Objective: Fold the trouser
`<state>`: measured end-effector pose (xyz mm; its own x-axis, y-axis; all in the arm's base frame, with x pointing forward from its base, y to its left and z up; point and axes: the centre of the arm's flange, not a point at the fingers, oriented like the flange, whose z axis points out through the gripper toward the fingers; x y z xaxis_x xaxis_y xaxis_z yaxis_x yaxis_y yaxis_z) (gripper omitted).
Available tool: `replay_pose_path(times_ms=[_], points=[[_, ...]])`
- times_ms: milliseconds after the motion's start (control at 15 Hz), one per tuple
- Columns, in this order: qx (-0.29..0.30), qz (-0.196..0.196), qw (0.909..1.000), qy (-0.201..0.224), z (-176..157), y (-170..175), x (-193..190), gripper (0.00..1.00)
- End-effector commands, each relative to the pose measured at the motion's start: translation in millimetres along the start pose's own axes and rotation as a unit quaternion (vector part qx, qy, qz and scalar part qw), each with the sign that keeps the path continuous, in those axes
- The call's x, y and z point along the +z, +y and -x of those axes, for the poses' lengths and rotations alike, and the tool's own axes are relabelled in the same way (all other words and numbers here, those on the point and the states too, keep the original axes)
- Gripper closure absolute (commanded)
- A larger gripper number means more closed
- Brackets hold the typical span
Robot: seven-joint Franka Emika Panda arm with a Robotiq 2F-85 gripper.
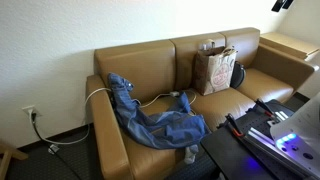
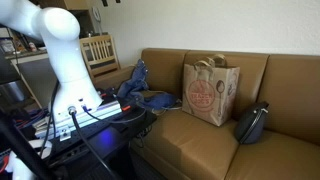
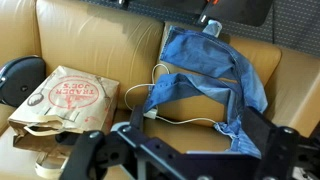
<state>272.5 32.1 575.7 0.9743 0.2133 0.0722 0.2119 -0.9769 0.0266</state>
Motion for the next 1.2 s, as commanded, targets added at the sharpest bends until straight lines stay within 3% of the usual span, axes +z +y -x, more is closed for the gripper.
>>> replay_pose_path(times_ms=[0, 133, 200, 333, 467, 733, 1067, 1133], points=[[0.000, 0.000, 1.0000, 0.000, 0, 0, 0, 0.00], [0.000, 0.000, 1.0000, 0.000, 0, 0, 0, 0.00], [0.014, -0.010, 0.9996, -0.024, -5, 7, 16, 0.00], [0.010, -0.040, 0.9963, -0.076, -25, 13, 67, 0.00], [-0.023, -0.075, 0.9923, -0.096, -32, 1, 114, 0.00], [-0.071, -0.132, 0.9741, -0.169, -62, -48, 203, 0.00], [-0.161, -0.074, 0.9563, -0.233, -96, -128, 290, 0.00], [-0.143, -0.092, 0.9626, -0.211, -54, -107, 259, 0.00]])
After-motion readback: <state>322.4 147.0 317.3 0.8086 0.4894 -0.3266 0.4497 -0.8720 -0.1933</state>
